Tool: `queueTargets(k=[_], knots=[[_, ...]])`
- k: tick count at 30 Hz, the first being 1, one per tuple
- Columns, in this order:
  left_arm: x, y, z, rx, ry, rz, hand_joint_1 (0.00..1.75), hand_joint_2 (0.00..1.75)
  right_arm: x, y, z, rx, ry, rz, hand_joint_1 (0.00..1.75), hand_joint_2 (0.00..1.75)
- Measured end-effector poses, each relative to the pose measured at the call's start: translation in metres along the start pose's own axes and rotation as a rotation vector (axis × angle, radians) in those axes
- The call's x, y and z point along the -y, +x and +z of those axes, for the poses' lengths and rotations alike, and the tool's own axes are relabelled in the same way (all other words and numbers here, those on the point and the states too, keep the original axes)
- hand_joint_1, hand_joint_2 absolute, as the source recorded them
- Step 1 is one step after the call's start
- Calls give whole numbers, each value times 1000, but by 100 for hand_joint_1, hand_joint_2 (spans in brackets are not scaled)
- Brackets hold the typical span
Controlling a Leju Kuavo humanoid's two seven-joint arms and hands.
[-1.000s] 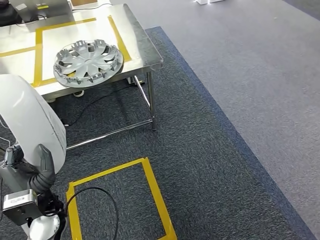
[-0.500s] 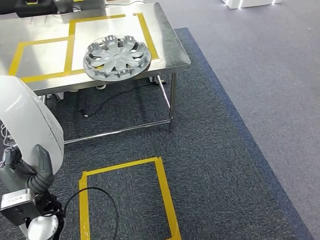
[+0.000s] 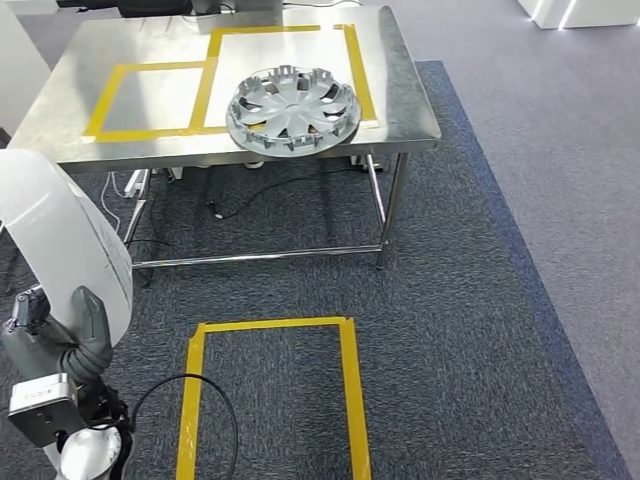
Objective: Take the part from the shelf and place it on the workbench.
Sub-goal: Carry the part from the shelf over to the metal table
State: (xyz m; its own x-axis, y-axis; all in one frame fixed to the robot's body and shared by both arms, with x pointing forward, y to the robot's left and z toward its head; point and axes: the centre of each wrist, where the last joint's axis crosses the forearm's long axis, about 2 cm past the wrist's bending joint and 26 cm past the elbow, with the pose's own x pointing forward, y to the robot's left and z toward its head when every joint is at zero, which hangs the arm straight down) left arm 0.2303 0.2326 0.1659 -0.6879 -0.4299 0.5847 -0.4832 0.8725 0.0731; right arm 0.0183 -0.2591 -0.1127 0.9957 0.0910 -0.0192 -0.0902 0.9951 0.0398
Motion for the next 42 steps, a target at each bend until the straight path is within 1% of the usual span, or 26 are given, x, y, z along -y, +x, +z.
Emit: queueTargets(k=[19, 25, 28, 31, 42], knots=[[3, -1, -3, 5, 3, -1, 175, 175, 0, 3, 0, 12, -4, 3, 0, 175], [3, -2, -2, 1, -1, -5, 175, 175, 0, -1, 0, 6, -5, 3, 0, 175], [4, -2, -1, 2, -2, -7, 175, 175, 0, 1, 0, 6, -7, -3, 0, 175], [3, -2, -1, 2, -5, -10, 175, 175, -1, 4, 0, 6, -20, -11, 0, 175], [3, -2, 0, -6, -3, -6, 175, 175, -1, 2, 0, 12, -71, -29, 0, 175]])
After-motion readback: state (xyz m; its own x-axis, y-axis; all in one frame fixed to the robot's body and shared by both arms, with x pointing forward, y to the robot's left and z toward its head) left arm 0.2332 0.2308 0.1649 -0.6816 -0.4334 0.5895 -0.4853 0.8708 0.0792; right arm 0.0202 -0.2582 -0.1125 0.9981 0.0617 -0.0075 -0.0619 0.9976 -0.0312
